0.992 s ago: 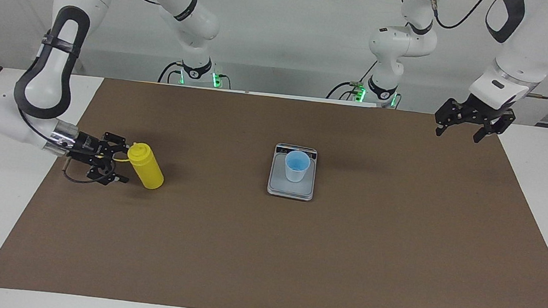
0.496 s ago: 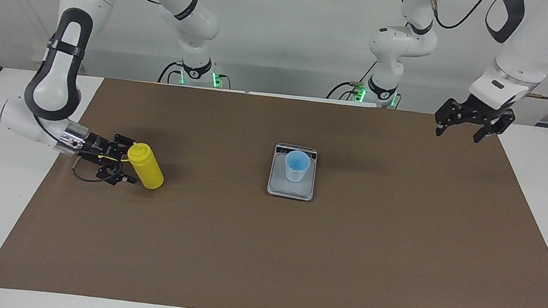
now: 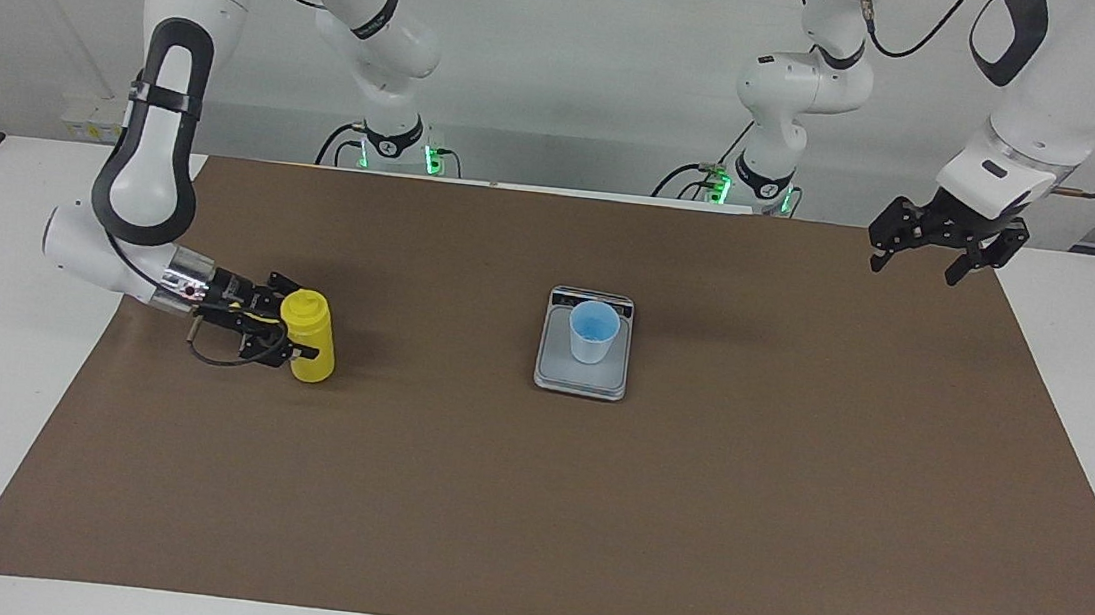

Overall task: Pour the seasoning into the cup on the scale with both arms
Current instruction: 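Lift the yellow bottle and carry it over the blue cup, then tilt the bottle nozzle down into the cup with the right gripper, then turn the bottle upright and carry it back beside the scale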

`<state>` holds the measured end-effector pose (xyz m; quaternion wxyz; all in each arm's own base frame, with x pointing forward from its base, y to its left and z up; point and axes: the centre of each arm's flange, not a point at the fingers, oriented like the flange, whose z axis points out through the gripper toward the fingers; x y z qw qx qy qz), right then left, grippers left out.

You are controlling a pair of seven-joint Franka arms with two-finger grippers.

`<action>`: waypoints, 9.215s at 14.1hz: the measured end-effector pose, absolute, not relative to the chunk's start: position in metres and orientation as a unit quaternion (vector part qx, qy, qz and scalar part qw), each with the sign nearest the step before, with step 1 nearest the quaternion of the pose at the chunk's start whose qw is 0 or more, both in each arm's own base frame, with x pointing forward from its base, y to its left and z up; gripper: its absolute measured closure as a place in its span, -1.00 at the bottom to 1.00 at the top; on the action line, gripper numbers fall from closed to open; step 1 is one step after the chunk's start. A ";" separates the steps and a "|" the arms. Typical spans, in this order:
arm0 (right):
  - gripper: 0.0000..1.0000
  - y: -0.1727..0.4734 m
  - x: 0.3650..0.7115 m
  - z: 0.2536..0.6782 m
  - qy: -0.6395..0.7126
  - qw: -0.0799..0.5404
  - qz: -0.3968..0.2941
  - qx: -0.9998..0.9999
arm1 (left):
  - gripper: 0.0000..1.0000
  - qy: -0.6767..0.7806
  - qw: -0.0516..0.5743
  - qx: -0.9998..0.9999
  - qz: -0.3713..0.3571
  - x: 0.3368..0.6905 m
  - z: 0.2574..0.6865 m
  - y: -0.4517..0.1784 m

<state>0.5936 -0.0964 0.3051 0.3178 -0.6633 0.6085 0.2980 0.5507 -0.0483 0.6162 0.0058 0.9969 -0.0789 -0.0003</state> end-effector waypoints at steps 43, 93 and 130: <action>-0.08 0.372 0.517 0.398 0.137 0.158 -0.472 -0.856 | -1.00 -0.080 0.006 0.997 -0.002 0.551 0.615 -0.049; -0.08 0.271 0.570 0.442 0.435 0.395 -0.291 -0.755 | -1.00 -0.075 0.005 0.997 -0.002 0.551 0.615 -0.043; -0.08 0.269 0.586 0.541 0.737 0.208 -0.018 -0.643 | -1.00 -0.070 0.005 0.998 -0.001 0.550 0.616 -0.040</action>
